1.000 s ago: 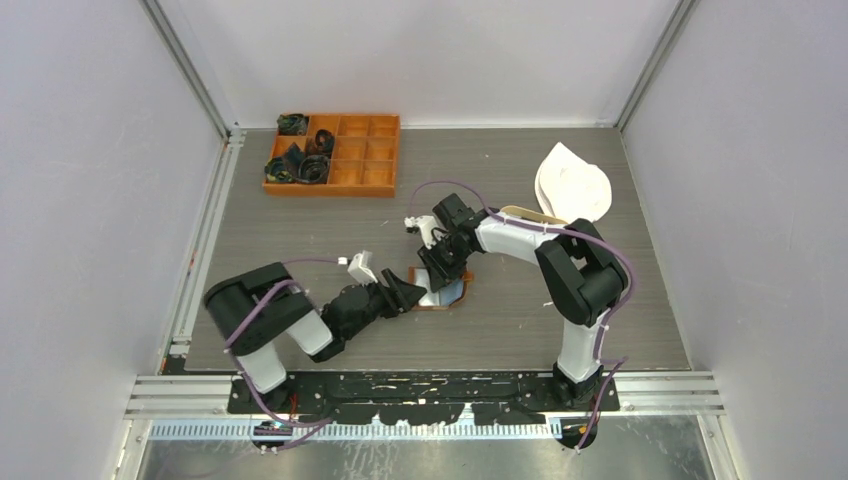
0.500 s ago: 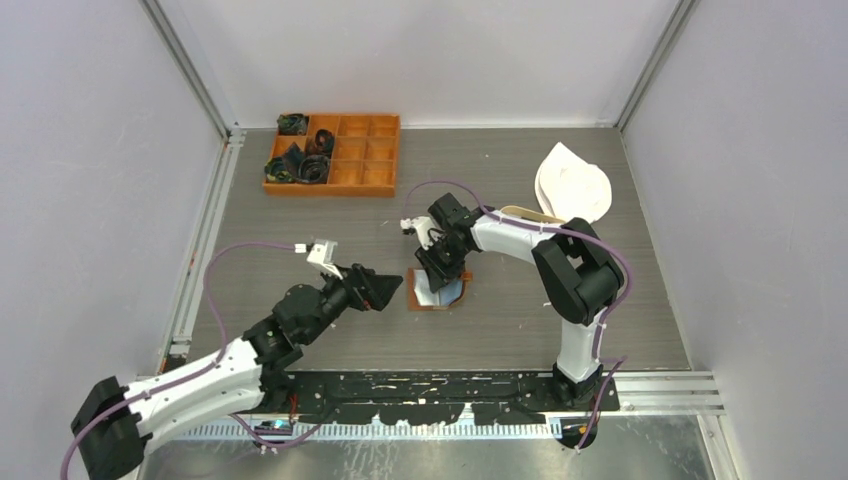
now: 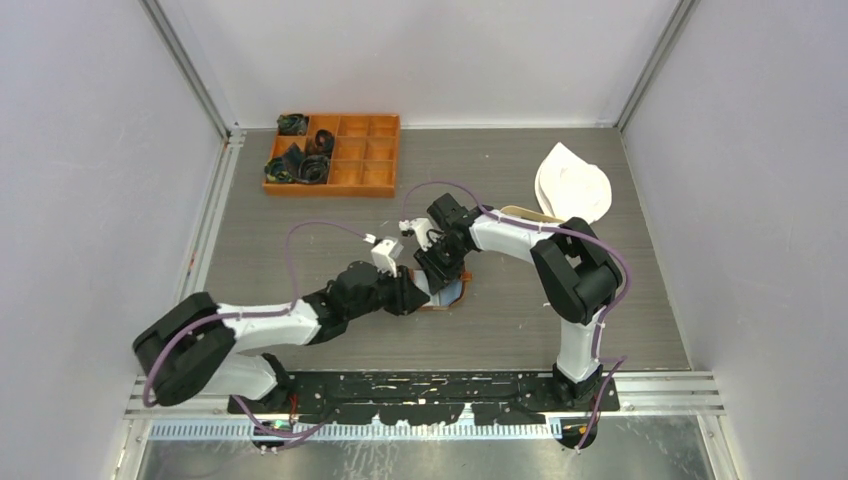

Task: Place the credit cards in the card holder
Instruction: Turn over the card slot in the card holder.

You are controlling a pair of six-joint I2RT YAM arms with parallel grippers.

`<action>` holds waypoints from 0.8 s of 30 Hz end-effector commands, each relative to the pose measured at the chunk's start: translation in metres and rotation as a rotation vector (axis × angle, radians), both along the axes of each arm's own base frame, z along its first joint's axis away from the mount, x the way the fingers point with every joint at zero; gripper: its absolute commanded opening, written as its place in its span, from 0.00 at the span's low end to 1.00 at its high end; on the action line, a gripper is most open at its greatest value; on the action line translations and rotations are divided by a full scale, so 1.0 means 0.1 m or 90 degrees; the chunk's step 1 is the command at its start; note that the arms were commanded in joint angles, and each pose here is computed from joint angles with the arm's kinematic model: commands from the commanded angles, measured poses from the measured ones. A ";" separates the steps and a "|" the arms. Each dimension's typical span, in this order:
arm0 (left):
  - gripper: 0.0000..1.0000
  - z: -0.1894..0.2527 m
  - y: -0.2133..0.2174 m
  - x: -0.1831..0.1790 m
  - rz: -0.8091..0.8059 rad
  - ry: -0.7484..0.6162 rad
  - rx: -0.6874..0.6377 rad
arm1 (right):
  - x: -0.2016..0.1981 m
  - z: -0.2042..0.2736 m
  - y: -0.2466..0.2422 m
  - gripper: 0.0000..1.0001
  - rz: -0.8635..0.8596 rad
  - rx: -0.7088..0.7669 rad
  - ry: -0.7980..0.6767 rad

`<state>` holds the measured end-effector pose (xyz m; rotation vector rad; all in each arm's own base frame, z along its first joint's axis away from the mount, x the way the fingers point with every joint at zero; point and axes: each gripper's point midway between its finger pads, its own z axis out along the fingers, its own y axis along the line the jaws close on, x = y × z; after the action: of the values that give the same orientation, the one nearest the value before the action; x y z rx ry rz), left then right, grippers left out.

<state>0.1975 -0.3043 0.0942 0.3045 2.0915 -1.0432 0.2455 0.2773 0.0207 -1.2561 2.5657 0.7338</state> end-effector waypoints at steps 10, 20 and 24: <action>0.26 -0.49 -0.19 0.39 0.042 0.004 0.089 | 0.03 0.08 -0.07 0.28 -0.001 -0.005 0.005; 0.19 -0.70 -0.06 0.39 0.074 0.041 0.142 | 0.03 0.36 -0.40 0.28 0.082 -0.049 -0.045; 0.19 -0.70 -0.06 0.39 0.074 0.043 0.150 | -0.05 0.39 -0.55 0.27 0.123 -0.079 -0.047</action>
<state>0.2330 -0.3178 0.0293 0.2689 2.2413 -0.8234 0.2438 0.2417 0.0361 -1.4090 2.5593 0.6479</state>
